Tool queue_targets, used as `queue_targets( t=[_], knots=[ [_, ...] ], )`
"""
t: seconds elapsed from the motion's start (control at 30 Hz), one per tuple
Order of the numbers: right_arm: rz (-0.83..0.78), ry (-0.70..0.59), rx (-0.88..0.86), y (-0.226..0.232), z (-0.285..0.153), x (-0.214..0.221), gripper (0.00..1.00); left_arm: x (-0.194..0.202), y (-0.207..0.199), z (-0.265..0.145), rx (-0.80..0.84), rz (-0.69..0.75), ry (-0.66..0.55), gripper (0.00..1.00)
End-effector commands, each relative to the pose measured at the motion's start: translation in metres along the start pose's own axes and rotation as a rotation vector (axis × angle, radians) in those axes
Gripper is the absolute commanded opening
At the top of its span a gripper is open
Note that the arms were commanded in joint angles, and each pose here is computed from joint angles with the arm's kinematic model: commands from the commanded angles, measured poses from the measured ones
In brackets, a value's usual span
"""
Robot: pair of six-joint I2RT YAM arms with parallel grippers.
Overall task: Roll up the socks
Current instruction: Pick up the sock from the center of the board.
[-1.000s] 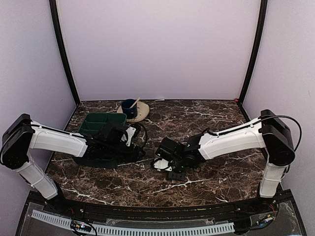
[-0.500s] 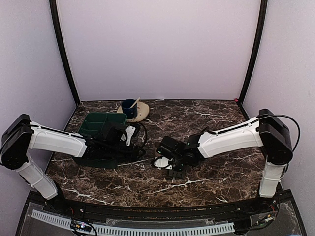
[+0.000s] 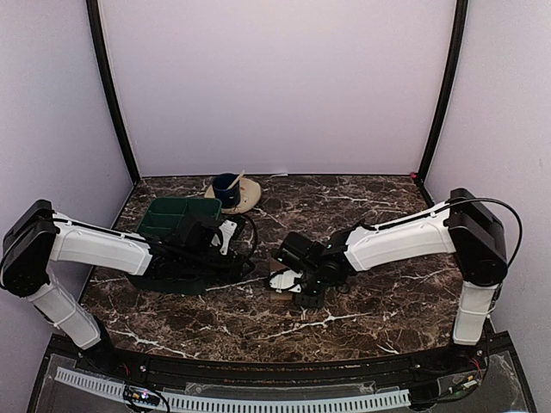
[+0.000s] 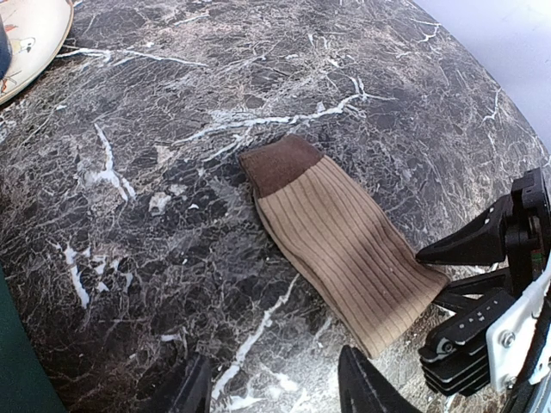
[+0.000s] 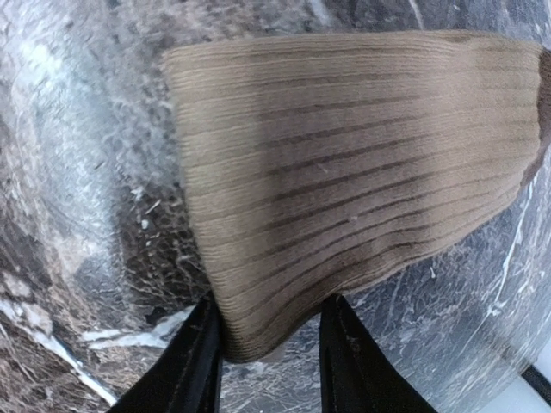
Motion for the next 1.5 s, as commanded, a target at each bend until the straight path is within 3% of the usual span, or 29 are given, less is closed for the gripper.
queue_targets(
  t=[0.0, 0.23, 0.77, 1.1, 1.47],
  knots=[
    [-0.005, 0.038, -0.058, 0.006, 0.011, 0.003, 0.29, 0.002, 0.000, 0.000, -0.006, 0.009, -0.007, 0.52],
    [0.014, 0.038, -0.079, 0.007, 0.008, 0.000, 0.17, 0.003, 0.001, -0.002, -0.012, 0.009, -0.008, 0.52],
    [0.210, -0.040, -0.295, 0.019, -0.017, -0.023, 0.16, 0.019, -0.006, -0.010, 0.059, 0.016, -0.029, 0.53],
    [0.281, -0.048, -0.401, 0.015, -0.017, -0.023, 0.16, 0.040, -0.039, 0.000, 0.211, 0.151, -0.025, 0.54],
    [0.309, -0.054, -0.467, 0.008, -0.015, -0.019, 0.16, 0.054, -0.066, 0.006, 0.274, 0.307, -0.011, 0.56]
  ],
)
Point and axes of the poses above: each gripper's point midway between its finger pads, its own z axis out along the fingers, its own y axis along the line the jaws close on, x = y × z, the point moved 5 cm from there along -z, back along the fingers, and after that the axes turned 10 degrees about z, right-handed, at the moved point
